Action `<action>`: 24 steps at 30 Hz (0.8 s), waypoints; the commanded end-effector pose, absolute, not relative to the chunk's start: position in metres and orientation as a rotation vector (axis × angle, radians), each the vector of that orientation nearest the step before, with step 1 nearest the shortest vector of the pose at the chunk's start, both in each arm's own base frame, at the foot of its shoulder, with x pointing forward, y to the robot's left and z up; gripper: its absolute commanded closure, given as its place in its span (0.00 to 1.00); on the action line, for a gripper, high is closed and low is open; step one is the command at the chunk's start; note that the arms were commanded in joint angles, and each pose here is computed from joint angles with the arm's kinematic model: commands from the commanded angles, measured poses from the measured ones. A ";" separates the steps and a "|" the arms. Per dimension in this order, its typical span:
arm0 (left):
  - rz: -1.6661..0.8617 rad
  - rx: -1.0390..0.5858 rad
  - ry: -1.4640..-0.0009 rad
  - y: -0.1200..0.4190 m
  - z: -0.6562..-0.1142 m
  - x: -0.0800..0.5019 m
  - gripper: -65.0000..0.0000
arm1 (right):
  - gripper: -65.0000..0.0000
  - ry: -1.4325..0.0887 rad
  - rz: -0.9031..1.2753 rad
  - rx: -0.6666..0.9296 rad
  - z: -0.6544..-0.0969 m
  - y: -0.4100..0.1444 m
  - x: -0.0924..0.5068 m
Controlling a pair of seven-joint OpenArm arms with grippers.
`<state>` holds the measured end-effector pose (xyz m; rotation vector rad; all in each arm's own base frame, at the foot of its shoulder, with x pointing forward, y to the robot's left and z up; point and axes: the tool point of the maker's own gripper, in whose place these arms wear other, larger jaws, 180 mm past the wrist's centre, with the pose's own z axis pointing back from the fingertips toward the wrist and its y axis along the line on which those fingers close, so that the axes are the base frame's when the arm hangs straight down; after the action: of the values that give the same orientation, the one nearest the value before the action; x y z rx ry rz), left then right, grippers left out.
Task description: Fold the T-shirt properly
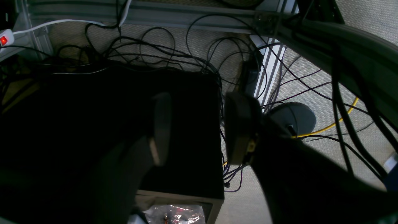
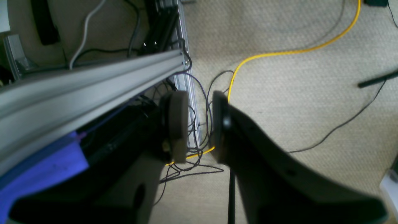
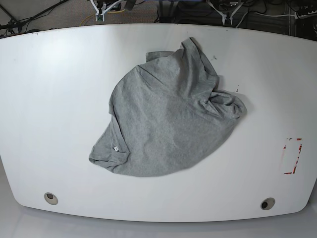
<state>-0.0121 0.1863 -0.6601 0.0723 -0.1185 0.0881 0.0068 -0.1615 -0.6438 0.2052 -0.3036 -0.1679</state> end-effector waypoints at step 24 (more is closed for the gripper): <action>0.087 0.088 -0.249 0.193 -0.655 0.014 0.62 | 0.79 -0.346 -0.163 0.209 -0.641 -0.158 0.018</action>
<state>0.0146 0.1871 -0.6572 0.0769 -0.2274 0.0882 0.0122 -0.1551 -0.6434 0.2101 -0.3185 -0.1664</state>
